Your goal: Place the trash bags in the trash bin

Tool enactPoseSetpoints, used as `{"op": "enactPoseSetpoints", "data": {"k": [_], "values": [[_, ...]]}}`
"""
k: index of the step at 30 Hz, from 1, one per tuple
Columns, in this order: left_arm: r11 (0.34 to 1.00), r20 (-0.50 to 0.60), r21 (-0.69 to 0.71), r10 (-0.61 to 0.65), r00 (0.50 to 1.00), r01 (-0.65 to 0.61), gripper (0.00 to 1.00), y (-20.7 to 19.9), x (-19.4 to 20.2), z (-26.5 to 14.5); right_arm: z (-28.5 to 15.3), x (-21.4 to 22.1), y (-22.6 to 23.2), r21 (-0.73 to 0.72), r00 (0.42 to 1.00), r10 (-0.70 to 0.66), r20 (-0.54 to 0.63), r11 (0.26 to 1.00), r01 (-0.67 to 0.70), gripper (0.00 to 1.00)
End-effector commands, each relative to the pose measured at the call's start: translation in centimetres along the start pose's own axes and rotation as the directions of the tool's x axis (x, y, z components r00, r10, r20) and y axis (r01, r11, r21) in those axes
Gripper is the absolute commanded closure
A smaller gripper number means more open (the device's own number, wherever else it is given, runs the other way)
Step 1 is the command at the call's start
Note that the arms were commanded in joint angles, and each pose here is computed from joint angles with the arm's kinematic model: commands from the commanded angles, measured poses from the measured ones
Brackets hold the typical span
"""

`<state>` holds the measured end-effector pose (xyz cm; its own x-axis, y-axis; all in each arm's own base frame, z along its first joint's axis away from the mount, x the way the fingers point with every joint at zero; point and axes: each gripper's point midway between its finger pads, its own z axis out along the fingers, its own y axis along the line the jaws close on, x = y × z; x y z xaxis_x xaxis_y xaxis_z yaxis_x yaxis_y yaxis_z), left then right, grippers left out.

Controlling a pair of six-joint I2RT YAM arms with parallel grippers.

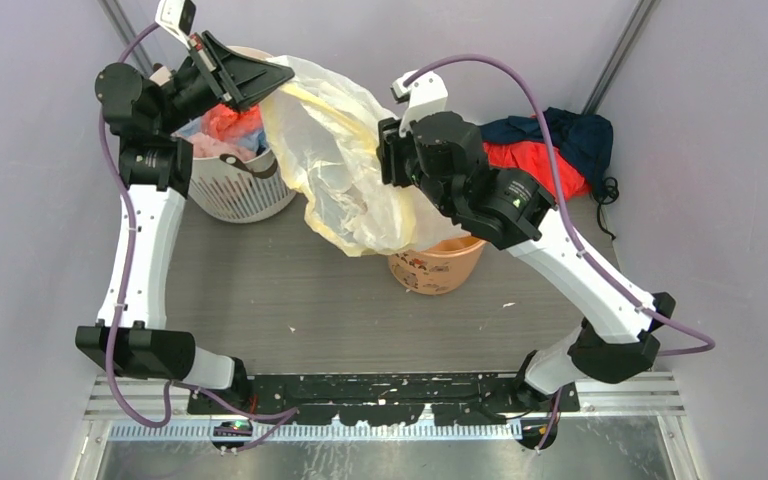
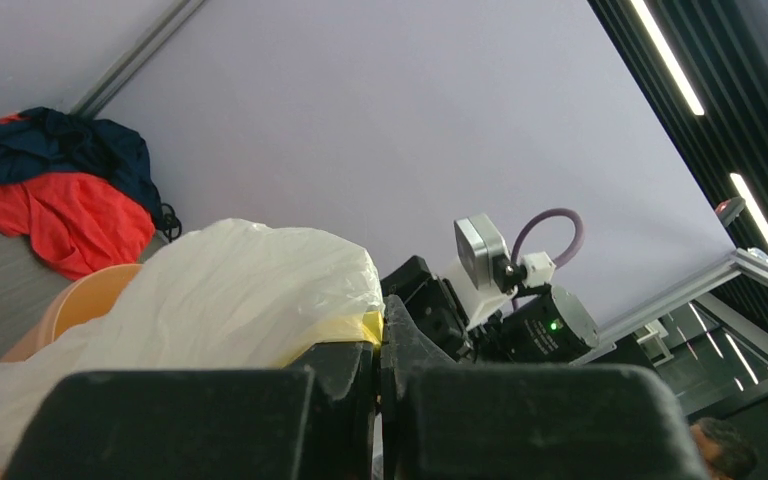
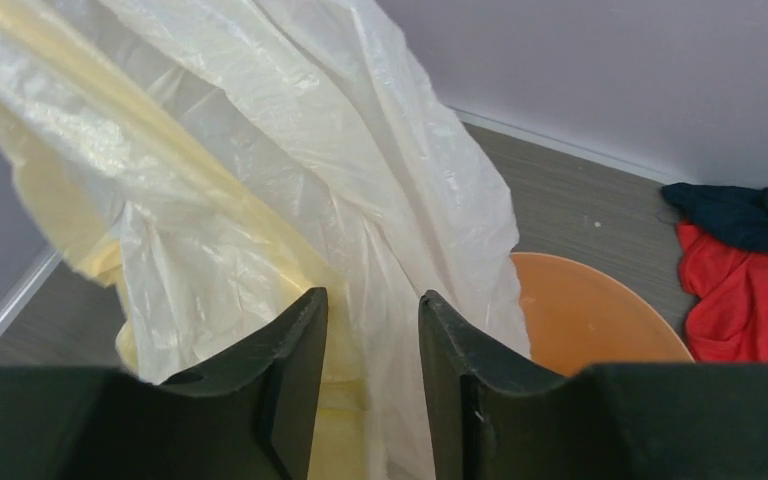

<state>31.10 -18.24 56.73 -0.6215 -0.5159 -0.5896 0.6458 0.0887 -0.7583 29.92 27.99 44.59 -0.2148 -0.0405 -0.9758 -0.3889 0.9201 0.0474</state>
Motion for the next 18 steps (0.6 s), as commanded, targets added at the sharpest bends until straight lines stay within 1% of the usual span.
{"op": "enactPoseSetpoints", "data": {"k": [1, 4, 12, 18], "values": [[0.998, 0.035, 0.006, 0.059, 0.998, -0.060, 0.98, -1.0, -1.3, 0.3, -2.4, -2.2, 1.0, -0.128, 0.994, 0.090, 0.067, 0.988, -0.081, 0.54], [0.999, 0.048, -0.011, 0.049, 0.998, -0.048, 0.98, -0.1, -1.7, 0.6, -3.1, -2.0, 1.5, -0.173, 0.993, 0.103, 0.061, 0.981, -0.092, 0.50], [0.999, 0.094, -0.047, 0.019, 0.995, -0.015, 0.99, 1.9, -2.6, 1.0, -4.4, -0.7, 4.3, -0.337, 0.991, 0.134, -0.005, 0.933, -0.127, 0.48], [0.998, 0.108, -0.055, 0.013, 0.994, -0.007, 0.99, 2.3, -2.9, 1.1, -3.8, 0.4, 5.6, -0.367, 0.985, 0.159, -0.063, 0.914, -0.171, 0.47]]}}
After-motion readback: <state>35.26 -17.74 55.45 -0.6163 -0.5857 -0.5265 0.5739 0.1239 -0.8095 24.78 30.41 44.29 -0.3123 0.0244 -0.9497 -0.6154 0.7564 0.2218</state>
